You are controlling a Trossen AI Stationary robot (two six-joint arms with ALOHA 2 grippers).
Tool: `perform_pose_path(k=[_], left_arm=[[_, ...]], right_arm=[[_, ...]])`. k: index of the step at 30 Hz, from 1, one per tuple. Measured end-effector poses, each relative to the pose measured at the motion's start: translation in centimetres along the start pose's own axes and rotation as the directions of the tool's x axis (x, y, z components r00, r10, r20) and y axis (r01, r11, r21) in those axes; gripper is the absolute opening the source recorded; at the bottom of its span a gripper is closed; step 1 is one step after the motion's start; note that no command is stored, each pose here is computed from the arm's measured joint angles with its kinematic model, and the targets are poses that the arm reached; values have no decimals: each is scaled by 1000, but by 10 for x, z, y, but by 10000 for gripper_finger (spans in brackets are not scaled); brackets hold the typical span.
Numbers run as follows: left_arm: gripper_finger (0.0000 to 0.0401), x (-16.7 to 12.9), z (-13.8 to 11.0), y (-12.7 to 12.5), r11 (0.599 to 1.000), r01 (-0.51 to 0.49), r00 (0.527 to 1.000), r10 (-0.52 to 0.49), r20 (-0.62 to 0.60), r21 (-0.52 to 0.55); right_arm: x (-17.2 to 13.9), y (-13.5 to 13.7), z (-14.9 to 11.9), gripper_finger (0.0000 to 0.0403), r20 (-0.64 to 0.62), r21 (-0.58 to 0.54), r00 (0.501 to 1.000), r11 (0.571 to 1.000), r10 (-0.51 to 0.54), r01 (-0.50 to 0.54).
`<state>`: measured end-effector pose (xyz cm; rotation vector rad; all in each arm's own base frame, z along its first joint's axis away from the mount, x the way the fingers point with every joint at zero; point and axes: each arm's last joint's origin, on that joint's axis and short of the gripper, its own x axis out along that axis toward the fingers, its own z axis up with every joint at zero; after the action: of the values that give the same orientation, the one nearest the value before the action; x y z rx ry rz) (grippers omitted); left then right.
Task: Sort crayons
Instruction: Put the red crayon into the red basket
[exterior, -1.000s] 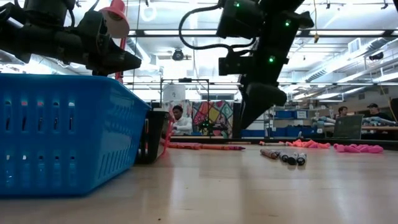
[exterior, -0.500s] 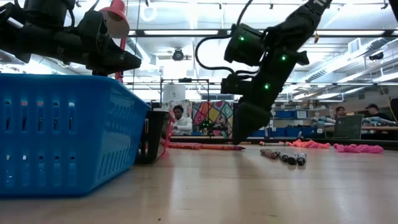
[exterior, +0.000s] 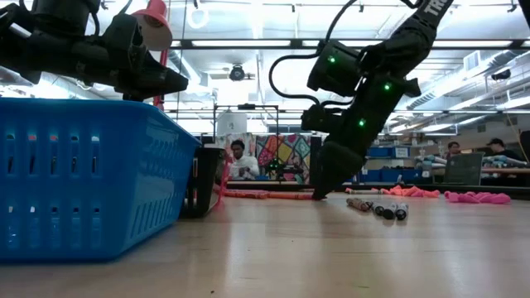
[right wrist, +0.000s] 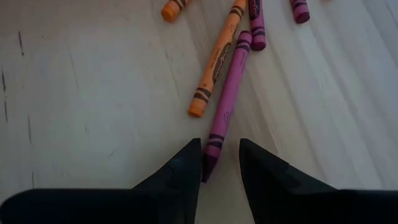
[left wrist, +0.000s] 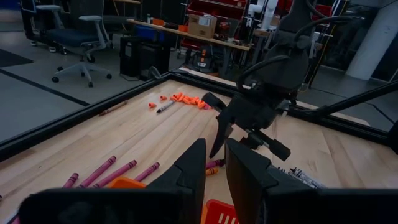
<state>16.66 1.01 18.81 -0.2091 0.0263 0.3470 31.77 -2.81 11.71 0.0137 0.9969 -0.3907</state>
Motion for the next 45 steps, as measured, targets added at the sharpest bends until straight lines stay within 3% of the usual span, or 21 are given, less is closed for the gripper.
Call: perform_pose_path(k=[14,24,33,45], left_arm=[[71,0,0,0,1000,-1,1000,1,0,0],[71,0,0,0,1000,0,1000,0,0,0],[71,0,0,0,1000,-2,1000,2,-2,1],[71,0,-1,0,1000,-4,1000,4,-13,5]], right_arm=[[1,0,-1,30,5,39,1000,999,-24,24],[0,0,3,26,0,38,999,999,-32,32],[-19,20,37,27,32,-39,999,999,17,-16],[-52,46,80,27,171,-124,985,992,27,-5]])
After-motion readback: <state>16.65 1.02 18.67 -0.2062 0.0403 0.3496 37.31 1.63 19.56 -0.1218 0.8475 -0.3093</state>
